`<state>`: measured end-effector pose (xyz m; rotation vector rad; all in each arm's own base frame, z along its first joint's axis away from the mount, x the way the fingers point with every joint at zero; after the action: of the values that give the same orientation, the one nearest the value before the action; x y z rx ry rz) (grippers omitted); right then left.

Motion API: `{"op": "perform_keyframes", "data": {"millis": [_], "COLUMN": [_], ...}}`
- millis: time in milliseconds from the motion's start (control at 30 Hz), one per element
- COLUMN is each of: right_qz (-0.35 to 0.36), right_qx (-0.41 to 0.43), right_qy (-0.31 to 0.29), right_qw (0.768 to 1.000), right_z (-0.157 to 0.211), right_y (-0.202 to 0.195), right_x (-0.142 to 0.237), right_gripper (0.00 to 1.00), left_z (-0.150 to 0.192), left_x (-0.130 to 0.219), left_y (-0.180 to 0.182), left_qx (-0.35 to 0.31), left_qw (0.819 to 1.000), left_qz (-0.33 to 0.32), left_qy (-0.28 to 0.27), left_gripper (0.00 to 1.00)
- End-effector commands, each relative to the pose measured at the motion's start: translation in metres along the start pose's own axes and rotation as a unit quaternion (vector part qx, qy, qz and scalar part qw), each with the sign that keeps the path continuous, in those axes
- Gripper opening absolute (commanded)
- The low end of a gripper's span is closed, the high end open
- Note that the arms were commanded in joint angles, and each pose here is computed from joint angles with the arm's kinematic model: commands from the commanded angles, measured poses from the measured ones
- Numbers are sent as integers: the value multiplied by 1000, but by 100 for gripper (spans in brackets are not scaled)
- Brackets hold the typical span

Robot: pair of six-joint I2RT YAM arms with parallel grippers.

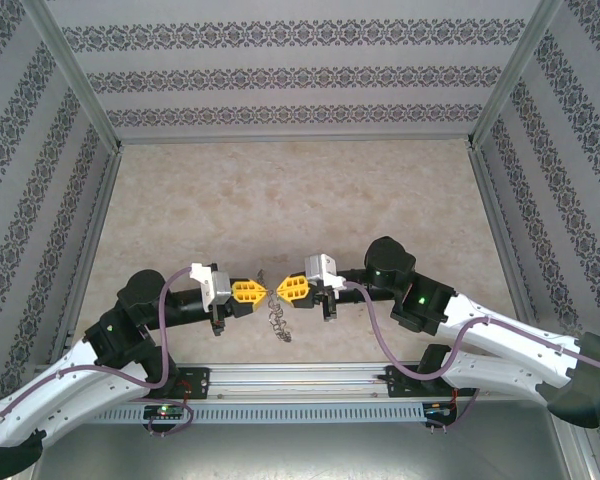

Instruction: Put the keys on the keyring

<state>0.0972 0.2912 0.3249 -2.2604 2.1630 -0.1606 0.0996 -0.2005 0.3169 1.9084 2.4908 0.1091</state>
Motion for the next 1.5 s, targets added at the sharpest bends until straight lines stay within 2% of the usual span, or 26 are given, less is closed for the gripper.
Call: {"op": "perform_keyframes", "data": {"millis": [0,1467], "right_qz": [7,7], "right_qx": [30,36], "right_qy": [-37,-37], "right_qw": [999,999], "right_z": [-24,-25], "right_y": [1,1], "right_x": [2,-4], "right_gripper": [0,0], "left_z": [-15,-15], "left_x": [3,3], "left_y": [-5,-4], "left_qx": [-17,-16], "left_qw": [999,999], "left_qz": [11,9], "left_qy": [-37,-42], "left_gripper": [0,0]}}
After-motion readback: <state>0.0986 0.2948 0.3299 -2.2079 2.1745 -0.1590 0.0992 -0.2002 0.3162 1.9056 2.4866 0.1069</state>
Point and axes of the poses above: each hand's point on the last joint's axis, 136 mm out from that joint toward the fingers, its own x axis back along the fingers, its own y axis along the line the jaws close on, z = x × y, the point moved 4 cm from there along x, back along the fingers, and after that the axes turned 2 degrees about -x, right-handed, at the moved point
